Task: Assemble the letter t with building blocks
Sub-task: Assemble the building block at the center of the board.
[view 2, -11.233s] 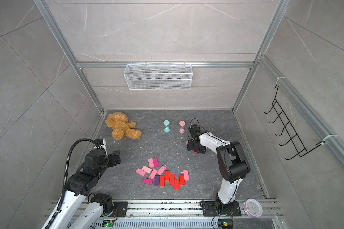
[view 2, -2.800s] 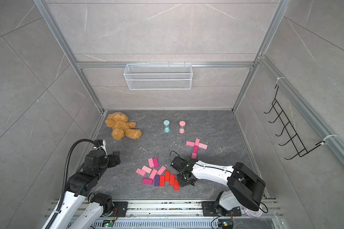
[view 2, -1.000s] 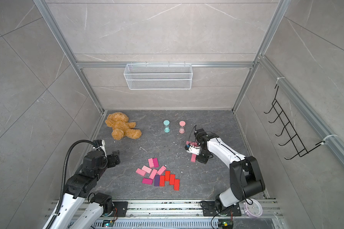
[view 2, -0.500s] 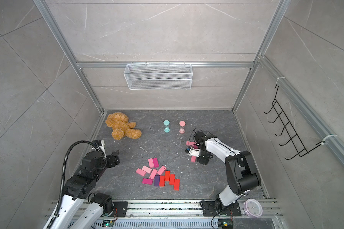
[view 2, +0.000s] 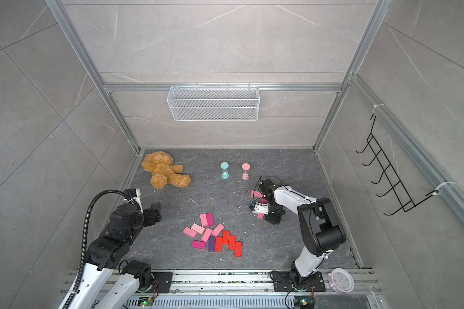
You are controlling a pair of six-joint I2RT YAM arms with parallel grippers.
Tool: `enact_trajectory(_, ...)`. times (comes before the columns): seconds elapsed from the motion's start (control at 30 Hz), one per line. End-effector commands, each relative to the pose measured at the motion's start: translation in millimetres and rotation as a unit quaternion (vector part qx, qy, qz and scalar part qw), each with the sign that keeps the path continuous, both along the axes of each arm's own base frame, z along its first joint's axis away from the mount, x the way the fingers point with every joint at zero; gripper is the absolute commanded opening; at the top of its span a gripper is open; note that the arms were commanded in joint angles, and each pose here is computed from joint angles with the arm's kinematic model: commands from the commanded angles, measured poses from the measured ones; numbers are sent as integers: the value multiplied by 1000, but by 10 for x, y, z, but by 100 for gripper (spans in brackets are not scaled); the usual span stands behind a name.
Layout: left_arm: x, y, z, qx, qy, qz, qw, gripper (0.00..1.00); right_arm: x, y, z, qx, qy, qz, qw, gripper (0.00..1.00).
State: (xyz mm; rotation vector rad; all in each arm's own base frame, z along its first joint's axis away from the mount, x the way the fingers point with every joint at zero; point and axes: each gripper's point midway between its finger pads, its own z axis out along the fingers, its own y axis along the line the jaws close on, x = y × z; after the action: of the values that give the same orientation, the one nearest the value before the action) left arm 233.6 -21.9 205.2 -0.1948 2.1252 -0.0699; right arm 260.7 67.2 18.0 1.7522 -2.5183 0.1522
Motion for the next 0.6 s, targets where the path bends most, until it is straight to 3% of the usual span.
enact_trajectory(0.0, 36, -21, 99, 4, -19, -9, 1000, 88, -21, 41, -51, -6, 14, 16, 1000, 0)
enact_trajectory(0.2, 34, -21, 99, 4, -19, -9, 1000, 88, 7, 62, -87, -16, 13, 16, 1000, 2)
enact_trajectory(0.5, 19, 1, 101, 6, -20, -4, 1000, 89, 71, 14, -108, -34, 1, 8, 999, 12)
enact_trajectory(0.57, 20, 2, 103, 6, -20, -4, 1000, 89, 75, 19, -110, -35, 1, 8, 999, 19)
